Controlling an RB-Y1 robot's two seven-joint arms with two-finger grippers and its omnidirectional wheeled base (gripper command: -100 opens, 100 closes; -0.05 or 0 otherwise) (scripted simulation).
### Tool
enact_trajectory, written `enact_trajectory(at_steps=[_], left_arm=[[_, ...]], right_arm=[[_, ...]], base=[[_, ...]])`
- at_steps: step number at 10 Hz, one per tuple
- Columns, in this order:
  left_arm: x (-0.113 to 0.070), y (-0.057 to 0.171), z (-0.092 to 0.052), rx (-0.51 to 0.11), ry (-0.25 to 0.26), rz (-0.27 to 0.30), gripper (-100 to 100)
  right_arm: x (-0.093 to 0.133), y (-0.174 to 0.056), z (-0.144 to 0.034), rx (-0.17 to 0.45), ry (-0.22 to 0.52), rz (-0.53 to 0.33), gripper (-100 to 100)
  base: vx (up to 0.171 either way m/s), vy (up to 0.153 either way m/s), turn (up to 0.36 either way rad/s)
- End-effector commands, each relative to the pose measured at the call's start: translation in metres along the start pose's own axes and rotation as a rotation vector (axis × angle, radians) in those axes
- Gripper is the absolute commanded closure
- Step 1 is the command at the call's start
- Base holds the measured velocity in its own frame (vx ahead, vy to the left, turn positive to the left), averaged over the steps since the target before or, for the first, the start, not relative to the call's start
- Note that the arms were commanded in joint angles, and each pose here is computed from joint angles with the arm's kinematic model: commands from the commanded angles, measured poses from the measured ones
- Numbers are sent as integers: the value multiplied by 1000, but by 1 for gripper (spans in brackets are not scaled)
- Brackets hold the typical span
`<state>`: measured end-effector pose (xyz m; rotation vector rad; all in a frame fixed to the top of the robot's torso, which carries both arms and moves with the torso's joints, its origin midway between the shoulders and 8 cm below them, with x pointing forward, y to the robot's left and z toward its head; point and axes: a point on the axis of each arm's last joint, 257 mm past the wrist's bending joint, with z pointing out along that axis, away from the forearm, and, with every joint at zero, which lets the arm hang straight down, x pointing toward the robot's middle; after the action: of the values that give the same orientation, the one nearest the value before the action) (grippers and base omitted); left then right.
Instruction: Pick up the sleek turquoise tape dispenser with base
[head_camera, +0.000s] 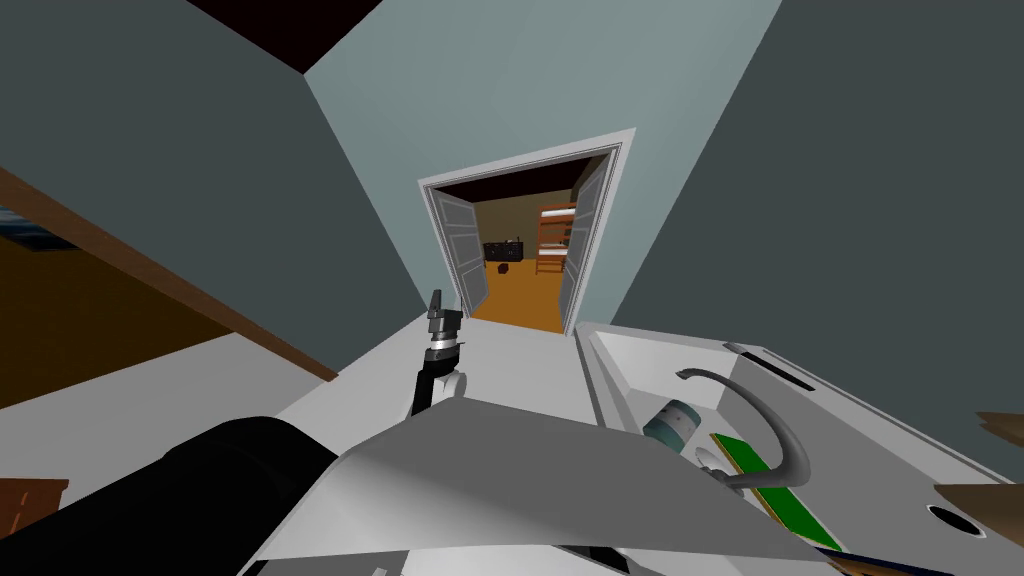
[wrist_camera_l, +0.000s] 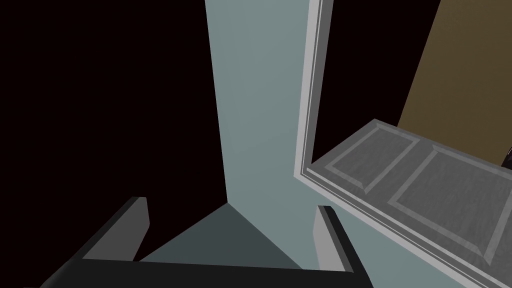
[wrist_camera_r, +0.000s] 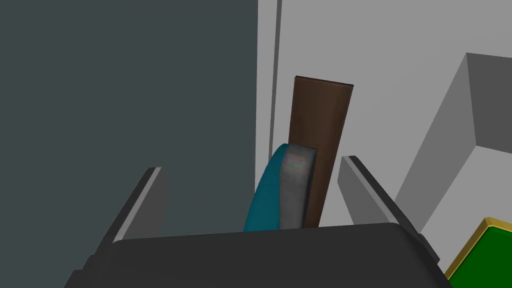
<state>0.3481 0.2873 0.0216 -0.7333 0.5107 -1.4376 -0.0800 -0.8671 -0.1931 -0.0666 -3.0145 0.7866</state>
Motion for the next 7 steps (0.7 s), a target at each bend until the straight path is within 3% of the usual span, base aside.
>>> enact_trajectory(at_steps=[1, 2, 6, 7], left_arm=[[0, 0, 0, 0, 0, 0, 0], [0, 0, 0, 0, 0, 0, 0], [0, 0, 0, 0, 0, 0, 0], [0, 0, 0, 0, 0, 0, 0]], right_arm=[[0, 0, 0, 0, 0, 0, -100], [0, 2, 1, -5, -1, 0, 100], [0, 3, 1, -8, -3, 3, 100], [0, 3, 2, -8, -3, 4, 0]], base=[[-16, -24, 15], [0, 0, 0], [0, 0, 0], [0, 0, 0]])
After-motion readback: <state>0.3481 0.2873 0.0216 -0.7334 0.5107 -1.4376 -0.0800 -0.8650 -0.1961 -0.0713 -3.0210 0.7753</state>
